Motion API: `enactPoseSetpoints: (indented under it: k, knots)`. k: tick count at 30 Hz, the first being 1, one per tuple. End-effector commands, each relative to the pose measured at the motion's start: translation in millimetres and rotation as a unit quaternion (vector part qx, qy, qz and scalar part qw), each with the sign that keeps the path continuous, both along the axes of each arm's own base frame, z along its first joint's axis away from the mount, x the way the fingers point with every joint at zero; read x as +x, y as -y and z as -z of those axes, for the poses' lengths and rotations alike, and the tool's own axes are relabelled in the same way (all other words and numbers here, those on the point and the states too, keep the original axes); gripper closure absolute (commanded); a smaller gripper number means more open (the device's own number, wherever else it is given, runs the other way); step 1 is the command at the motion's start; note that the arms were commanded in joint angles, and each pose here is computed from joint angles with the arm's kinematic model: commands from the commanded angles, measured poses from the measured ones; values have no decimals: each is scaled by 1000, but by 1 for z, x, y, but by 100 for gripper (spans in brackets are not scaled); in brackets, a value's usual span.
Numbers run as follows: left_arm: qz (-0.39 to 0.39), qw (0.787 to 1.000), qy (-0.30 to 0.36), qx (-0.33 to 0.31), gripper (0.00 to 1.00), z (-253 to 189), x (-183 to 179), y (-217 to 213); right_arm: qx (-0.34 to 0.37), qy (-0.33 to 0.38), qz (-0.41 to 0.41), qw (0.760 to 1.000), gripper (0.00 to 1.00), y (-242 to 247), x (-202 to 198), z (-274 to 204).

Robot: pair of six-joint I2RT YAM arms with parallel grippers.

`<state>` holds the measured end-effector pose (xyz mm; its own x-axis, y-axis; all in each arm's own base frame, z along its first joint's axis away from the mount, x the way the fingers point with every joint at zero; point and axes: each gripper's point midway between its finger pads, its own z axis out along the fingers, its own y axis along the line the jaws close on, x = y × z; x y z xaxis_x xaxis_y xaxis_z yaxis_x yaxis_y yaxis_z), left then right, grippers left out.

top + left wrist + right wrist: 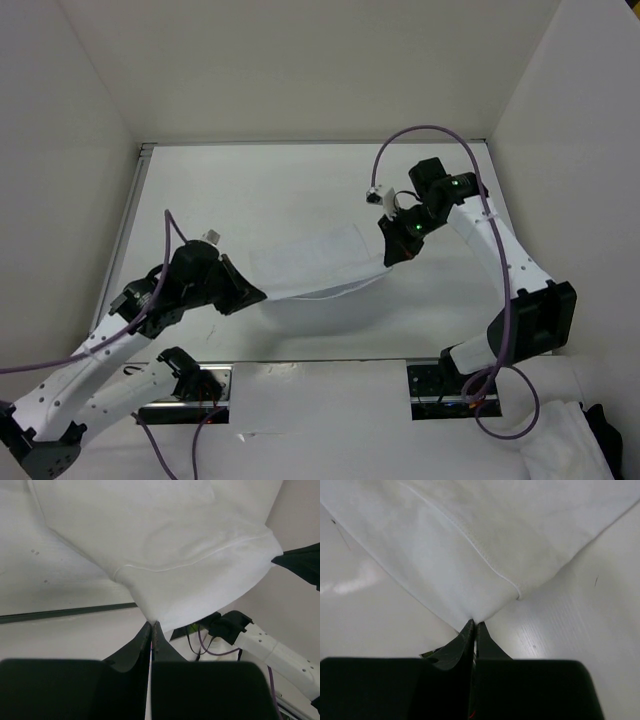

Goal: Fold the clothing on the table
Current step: Fold the skirt

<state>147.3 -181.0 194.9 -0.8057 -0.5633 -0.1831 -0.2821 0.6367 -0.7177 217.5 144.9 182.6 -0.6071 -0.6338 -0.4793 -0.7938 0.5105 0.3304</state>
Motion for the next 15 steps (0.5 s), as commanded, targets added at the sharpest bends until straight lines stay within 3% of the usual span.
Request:
enactPoseSetpoints:
  k: [1,9,15]
  knots:
    - [-9,999,29,19,100,-20,25,5,48,-29,-16,998,100,-18,7,-9]
    - [-42,998,31,18,98,-4,57,16,112,-96,-36,988,100,-47,29,4]
    - [-110,993,10,41,98,3,66,-6,148,-74,-7,986,100,-54,59,-7]
